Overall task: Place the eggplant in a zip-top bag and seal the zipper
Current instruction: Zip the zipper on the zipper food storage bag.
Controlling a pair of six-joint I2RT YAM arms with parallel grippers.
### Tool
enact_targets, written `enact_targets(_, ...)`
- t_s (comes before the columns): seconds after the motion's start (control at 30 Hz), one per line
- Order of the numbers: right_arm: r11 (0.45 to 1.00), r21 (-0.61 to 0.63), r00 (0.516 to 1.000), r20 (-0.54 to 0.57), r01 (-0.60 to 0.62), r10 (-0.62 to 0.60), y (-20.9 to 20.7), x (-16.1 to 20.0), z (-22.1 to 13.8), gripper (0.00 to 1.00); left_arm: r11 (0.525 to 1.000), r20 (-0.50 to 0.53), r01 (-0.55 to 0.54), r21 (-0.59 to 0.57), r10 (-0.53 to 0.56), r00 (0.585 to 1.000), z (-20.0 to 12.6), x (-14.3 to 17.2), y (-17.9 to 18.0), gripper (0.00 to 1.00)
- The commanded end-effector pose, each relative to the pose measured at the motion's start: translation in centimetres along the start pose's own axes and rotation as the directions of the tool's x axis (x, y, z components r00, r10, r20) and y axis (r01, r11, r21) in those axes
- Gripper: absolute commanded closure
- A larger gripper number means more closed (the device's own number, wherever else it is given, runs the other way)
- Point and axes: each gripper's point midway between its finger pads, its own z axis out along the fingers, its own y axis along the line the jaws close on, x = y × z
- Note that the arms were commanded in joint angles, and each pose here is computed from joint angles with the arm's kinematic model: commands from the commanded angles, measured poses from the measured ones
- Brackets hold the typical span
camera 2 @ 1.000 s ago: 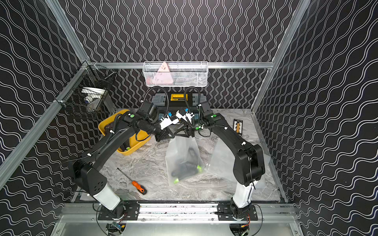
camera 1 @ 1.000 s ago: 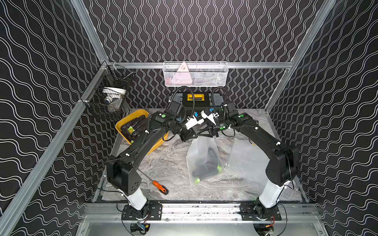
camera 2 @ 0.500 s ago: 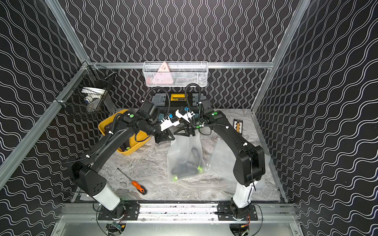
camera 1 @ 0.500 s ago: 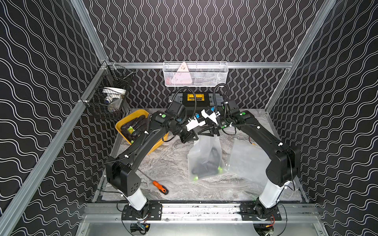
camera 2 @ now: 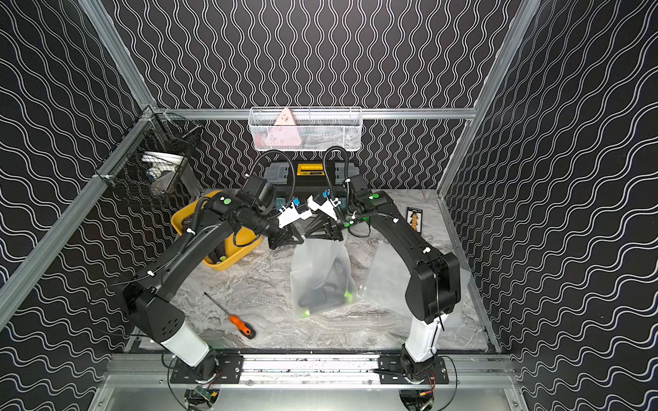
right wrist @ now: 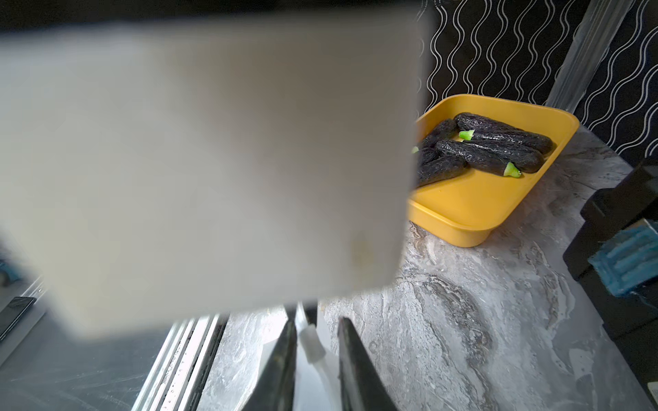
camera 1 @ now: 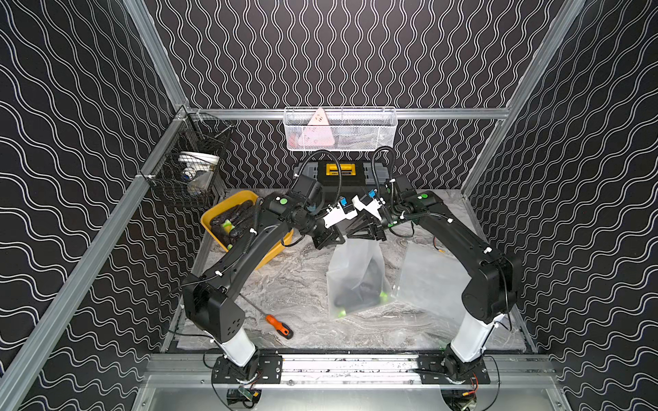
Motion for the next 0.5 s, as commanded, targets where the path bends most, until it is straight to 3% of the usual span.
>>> enact_targets(0.0, 0.999, -0.032, 1.0, -0.003, 0.027, -0.027, 1.21, -0.16, 0.89, 0.8, 1.0, 0.042, -0.027, -0.006, 0.027, 0.999, -0.42, -1.12, -0.09, 1.0)
enact_targets(0.13, 1.0, -0.014, 1.0, -0.016, 0.02, -0.021, 1.02, 0.07, 1.2, 0.81, 1.0, 0.048, -0.024, -0.003, 0.024, 0.999, -0.41, -1.33, -0.03, 1.0)
enact_targets(0.2, 1.0, -0.005, 1.0, -0.012, 0.02, -0.02, 0.82, -0.06, 1.26, 0.69, 1.0, 0.049, -0.024, 0.004, 0.024, 0.999, -0.39, -1.4, -0.12, 1.0)
enact_targets(0.47, 1.0, 0.013, 1.0, -0.001, 0.028, -0.028, 0.42, -0.54, 1.45, 0.71, 0.999, 0.043, -0.028, 0.016, 0.027, 0.999, -0.3, -1.34, -0.26, 1.0)
